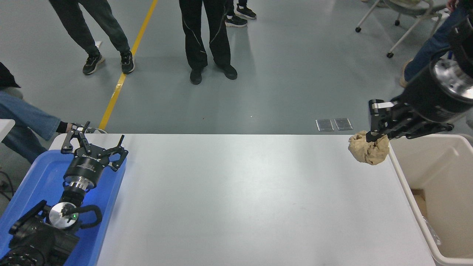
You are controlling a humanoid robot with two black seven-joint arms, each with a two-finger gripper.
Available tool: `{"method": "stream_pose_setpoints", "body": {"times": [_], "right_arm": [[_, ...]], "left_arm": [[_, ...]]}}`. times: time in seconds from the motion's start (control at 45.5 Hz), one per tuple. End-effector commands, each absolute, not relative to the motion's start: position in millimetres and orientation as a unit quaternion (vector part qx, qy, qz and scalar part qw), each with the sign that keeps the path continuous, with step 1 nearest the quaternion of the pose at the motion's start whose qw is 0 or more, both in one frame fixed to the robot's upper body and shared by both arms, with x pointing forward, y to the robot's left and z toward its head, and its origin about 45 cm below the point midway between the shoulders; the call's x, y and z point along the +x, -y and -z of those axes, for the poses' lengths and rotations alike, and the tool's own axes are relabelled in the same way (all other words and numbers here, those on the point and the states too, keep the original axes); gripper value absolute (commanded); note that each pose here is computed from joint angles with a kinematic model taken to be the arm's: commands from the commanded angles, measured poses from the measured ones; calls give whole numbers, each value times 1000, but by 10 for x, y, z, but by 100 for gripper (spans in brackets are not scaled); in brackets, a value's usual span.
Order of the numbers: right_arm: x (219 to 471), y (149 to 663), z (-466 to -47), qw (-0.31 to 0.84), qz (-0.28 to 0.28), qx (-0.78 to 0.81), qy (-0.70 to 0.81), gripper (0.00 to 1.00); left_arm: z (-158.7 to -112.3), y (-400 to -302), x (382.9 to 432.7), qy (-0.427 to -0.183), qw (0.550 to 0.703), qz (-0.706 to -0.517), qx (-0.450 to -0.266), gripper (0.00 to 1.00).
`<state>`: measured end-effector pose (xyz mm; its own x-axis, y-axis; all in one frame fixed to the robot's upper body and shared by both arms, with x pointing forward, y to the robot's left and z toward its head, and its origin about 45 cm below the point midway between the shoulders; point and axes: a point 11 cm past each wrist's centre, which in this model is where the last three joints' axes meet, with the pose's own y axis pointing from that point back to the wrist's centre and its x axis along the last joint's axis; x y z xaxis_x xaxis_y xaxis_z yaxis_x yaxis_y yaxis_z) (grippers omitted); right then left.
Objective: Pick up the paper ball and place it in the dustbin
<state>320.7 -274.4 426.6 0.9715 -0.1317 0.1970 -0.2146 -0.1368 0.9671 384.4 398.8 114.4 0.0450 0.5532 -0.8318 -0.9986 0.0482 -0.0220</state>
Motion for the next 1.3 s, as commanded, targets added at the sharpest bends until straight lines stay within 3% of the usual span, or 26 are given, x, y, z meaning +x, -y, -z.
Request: {"method": "stream_pose_setpoints", "body": {"times": [0.0, 0.286, 0.659, 0.989, 1.275], "right_arm": [[3085, 2723, -4363, 644, -42, 756, 112, 0], [3200, 2962, -4089, 659, -5, 743, 118, 0], [3935, 3914, -3219, 666, 66, 698, 254, 0], [4164, 4525, -2509, 685, 92, 616, 377, 0], [4191, 4868, -1881, 716, 66, 508, 475, 0]], "left_arm": [[-1144, -3989, 3843, -335, 642, -604, -332, 99], [-1144, -3989, 3843, -335, 642, -604, -332, 99], [-1144, -3989, 3843, -335, 642, -604, -332, 99], [-1144, -3989, 3843, -335, 642, -604, -332, 99], [-1144, -3989, 3843, -335, 642, -604, -332, 99]]}}
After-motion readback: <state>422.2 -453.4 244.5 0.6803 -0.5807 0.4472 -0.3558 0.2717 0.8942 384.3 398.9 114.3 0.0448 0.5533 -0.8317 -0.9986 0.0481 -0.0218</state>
